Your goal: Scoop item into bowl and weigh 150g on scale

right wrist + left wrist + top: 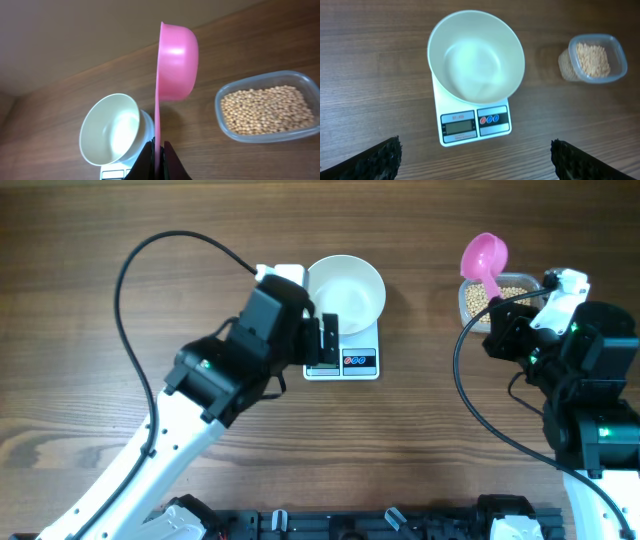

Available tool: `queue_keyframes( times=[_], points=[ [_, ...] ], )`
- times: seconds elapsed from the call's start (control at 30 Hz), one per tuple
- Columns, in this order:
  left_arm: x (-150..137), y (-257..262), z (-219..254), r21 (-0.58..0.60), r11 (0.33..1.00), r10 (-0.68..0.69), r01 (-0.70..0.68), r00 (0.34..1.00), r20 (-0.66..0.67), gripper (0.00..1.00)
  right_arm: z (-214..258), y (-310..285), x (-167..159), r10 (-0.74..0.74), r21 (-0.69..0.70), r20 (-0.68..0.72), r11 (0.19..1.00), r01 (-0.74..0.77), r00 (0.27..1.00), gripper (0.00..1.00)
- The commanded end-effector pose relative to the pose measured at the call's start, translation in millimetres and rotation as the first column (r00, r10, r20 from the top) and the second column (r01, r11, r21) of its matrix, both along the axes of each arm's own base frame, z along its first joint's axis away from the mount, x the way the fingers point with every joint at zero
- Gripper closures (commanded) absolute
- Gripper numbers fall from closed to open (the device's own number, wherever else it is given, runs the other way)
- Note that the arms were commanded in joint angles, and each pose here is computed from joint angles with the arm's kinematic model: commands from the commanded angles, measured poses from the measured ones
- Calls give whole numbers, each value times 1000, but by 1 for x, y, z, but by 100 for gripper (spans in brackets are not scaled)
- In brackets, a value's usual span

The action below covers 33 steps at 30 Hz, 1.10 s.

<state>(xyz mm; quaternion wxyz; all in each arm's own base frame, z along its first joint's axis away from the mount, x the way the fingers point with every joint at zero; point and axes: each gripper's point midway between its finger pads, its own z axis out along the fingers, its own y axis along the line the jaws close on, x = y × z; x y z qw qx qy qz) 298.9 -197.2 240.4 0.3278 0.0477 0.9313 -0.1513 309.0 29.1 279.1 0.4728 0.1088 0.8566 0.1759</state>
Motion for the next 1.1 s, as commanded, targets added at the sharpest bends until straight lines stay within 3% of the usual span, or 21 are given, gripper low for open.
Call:
queue_keyframes(
  times=[0.0,0.1,0.17,0.2,0.23,0.3,0.33,0.47,0.8,1.07],
  points=[
    [-9,-4,-12,90,996,-20,21,1000,-10,0,10,-5,-1,0,-40,33,999,1,999,96],
    [-18,-10,-33,104,994,-5,13,998,-69,1,10,-6,0,-8,-45,35,999,10,999,96],
    [-21,-12,-47,127,992,19,-8,996,-91,9,9,-9,1,-20,-52,35,998,21,999,96],
    [-24,-12,-56,144,989,36,-21,994,-102,19,9,-9,1,-24,-54,33,998,25,999,96],
    [-26,-12,-63,155,988,47,-29,992,-115,36,8,-10,1,-27,-58,33,998,29,999,96],
    [-30,-18,-77,150,988,68,-46,987,-144,84,8,-11,2,-22,-71,33,997,24,999,96],
    [-32,-21,-81,141,989,71,-49,986,-153,94,8,-11,2,-19,-76,36,997,22,999,96],
    [-35,-43,-101,117,993,24,-5,986,-165,96,8,-15,4,-37,-91,40,995,41,999,96],
    [-23,-66,-170,147,988,75,-38,964,-255,96,-3,-14,13,11,-160,14,987,-9,1000,96],
    [-8,-74,-191,154,987,91,-56,968,-233,96,-21,-11,21,38,-161,-43,986,-44,998,96]
  ],
)
